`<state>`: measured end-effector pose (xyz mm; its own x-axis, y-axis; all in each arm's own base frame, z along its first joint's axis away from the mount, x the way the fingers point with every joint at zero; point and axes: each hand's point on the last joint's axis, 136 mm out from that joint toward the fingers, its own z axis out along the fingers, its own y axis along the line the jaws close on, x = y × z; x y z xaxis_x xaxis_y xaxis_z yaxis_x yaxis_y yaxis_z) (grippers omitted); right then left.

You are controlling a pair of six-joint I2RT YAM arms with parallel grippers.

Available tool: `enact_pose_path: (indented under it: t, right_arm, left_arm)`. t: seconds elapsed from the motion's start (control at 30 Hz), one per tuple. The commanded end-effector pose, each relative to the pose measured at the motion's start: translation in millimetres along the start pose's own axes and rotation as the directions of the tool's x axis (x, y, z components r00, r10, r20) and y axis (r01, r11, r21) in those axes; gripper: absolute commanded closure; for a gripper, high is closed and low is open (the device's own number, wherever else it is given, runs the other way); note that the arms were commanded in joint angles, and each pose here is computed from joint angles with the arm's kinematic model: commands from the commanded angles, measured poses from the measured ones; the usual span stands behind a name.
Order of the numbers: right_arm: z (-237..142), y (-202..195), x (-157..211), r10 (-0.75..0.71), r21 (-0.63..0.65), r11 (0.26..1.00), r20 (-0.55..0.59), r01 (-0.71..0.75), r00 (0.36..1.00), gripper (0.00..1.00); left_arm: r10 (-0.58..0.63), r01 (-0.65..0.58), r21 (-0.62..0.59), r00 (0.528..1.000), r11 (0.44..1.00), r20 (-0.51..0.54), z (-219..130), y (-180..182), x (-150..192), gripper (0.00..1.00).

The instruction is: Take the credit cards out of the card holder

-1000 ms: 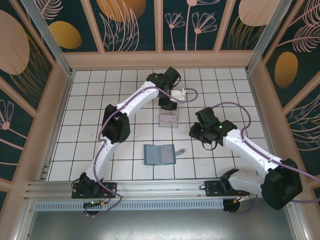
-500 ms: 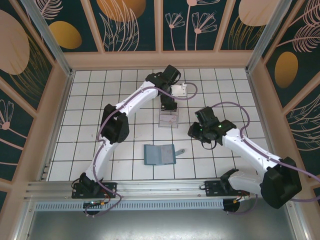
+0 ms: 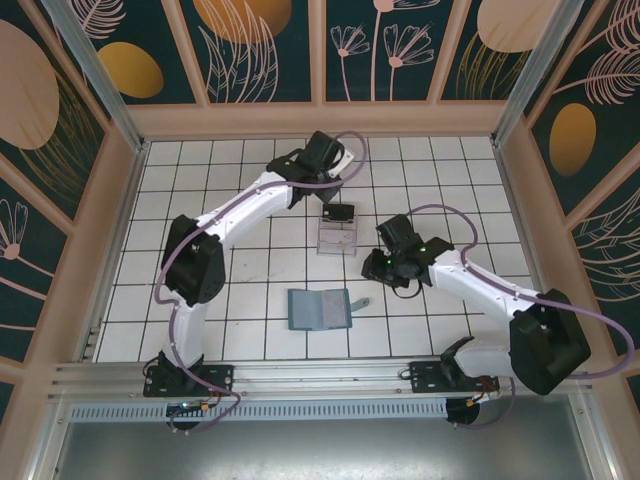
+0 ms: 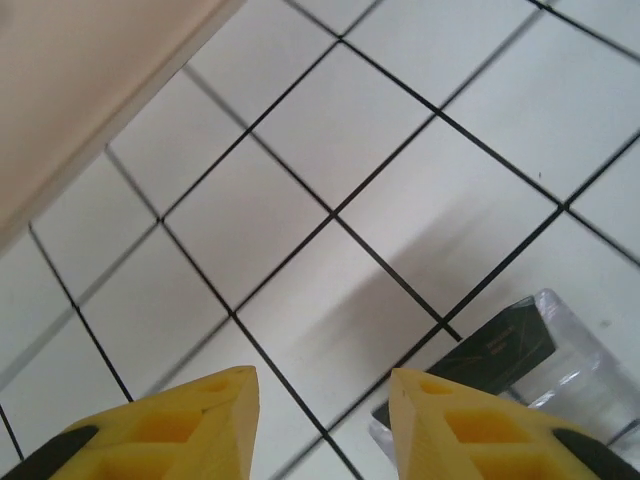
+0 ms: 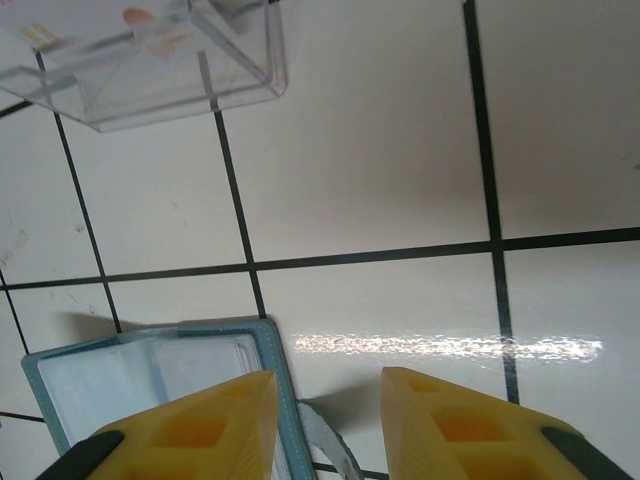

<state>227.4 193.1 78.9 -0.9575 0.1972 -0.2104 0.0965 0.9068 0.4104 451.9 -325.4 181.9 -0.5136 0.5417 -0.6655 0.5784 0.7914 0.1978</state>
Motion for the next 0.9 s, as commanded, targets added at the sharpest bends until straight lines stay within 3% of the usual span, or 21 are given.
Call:
enact_pose_path:
  t: [0.0,0.13,0.3,0.57,0.77,0.87]
  right_arm:
    - [7.4,3.6,8.8,-0.038,-0.011,0.999,-0.024,0.037,0.999,0.66]
    - [11.1,6.3,12.9,-0.049,-0.01,0.999,-0.036,0.048,0.998,0.66]
    - [12.0,10.6,15.2,-0.065,-0.011,0.998,-0.039,0.064,0.997,0.66]
    - [16.5,9.6,18.5,-0.091,0.001,0.996,-0.057,0.091,0.994,0.66]
    - [19.7,10.6,23.8,-0.103,-0.011,0.995,-0.073,0.103,0.992,0.67]
    - [22.0,7.8,26.0,-0.106,-0.002,0.994,-0.077,0.106,0.991,0.67]
  left_arm:
    - [-0.314,0.317,-0.012,0.943,0.948,0.114,-35.0,16.7,-14.5,0.61]
    - [-0.397,0.391,0.073,0.907,0.918,0.137,-59.5,8.2,-8.0,0.61]
    - [-0.475,0.47,0.125,0.88,0.874,0.009,-71.2,-8.0,18.8,0.62]
    - [-0.589,0.592,0.052,0.805,0.804,-0.062,-84.6,-29.1,75.1,0.65]
    - [-0.59,0.609,0.102,0.79,0.787,-0.165,-83.0,-81.7,118.6,0.73]
    - [-0.608,0.641,0.085,0.755,0.762,-0.248,-75.2,-104.3,145.5,0.79]
